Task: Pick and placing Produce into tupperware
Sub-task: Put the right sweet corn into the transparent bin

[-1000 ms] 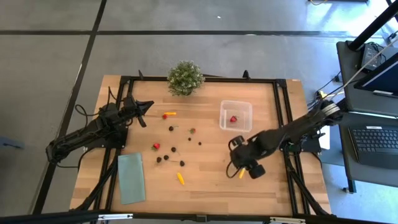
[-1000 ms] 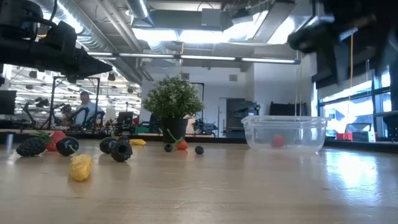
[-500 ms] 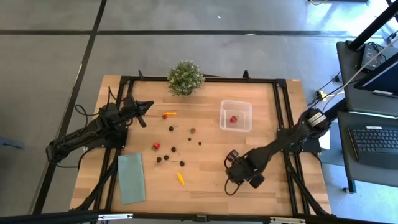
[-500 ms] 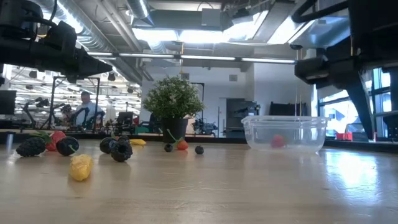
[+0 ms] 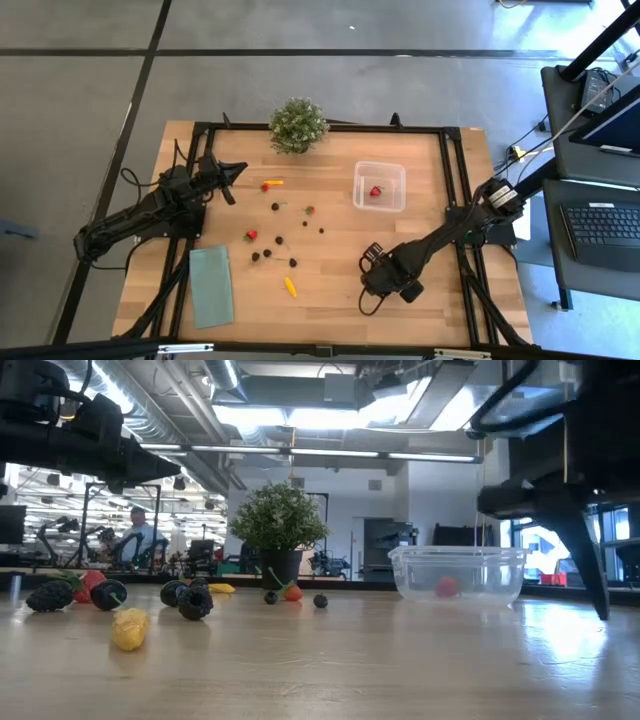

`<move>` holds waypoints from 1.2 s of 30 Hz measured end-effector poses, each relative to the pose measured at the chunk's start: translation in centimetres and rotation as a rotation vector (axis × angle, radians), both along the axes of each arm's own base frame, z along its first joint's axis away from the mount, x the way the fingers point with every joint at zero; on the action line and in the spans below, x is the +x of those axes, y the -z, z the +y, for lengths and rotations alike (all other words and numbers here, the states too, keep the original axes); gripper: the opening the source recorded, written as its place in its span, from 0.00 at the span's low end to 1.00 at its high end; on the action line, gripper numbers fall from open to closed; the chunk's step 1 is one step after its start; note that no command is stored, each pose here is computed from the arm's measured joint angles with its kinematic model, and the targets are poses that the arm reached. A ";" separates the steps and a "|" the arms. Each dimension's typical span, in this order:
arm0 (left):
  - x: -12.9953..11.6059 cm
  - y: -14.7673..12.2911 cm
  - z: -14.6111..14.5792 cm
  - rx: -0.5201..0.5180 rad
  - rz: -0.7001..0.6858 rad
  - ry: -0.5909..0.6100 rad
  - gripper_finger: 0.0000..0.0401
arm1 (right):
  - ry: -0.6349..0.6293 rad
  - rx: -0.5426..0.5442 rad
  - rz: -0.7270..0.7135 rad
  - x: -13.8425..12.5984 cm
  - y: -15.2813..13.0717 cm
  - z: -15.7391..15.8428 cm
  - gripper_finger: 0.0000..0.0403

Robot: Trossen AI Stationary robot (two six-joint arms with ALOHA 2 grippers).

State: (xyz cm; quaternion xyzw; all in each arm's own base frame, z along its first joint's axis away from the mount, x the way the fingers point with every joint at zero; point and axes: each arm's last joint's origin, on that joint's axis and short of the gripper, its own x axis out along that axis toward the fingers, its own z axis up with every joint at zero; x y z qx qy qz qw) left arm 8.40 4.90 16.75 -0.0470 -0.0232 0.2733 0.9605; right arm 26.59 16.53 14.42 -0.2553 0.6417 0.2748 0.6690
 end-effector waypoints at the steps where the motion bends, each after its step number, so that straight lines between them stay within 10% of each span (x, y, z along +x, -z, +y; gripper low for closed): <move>1: 0.0 0.0 0.0 0.000 0.000 0.000 0.00 | -0.005 -0.004 0.010 -0.3 0.3 0.0 0.47; 22: 0.0 0.0 0.0 -0.003 -0.002 0.000 0.00 | 0.130 -0.018 -0.012 -1.0 0.7 0.5 0.03; 36: 0.0 0.0 0.0 -0.058 -0.035 0.006 0.00 | 0.858 -0.035 -0.447 1.5 -9.7 -9.8 0.02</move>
